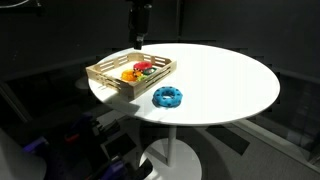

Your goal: Put the blue ring on the table

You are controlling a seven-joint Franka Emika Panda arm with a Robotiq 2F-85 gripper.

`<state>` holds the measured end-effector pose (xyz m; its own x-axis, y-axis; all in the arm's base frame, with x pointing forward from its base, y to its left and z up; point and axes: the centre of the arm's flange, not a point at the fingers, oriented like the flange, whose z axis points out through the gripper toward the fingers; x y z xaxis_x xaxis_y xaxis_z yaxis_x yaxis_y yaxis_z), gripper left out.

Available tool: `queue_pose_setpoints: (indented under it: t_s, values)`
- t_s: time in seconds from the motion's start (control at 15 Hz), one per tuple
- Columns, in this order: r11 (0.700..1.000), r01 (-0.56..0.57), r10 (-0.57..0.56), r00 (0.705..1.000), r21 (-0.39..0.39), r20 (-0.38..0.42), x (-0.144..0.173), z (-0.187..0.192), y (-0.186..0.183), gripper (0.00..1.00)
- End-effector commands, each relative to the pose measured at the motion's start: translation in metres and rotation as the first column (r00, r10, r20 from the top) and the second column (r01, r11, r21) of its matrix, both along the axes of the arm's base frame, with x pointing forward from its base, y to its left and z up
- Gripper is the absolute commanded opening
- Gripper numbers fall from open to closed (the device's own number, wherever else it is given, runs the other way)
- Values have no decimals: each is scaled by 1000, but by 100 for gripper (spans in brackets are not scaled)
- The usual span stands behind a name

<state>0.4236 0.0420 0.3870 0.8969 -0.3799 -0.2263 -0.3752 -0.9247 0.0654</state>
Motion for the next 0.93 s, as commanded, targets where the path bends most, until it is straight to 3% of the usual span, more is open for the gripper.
queue_pose_setpoints:
  t_s: [0.0, 0.47, 0.87]
  values:
    - [999, -53, 53, 999, -11, 3, -6, 39, 7, 100]
    - [995, -80, 88, 987, -65, 136, -21, 86, 25, 100]
    - [995, -89, 95, 986, -52, 138, -22, 86, 29, 100]
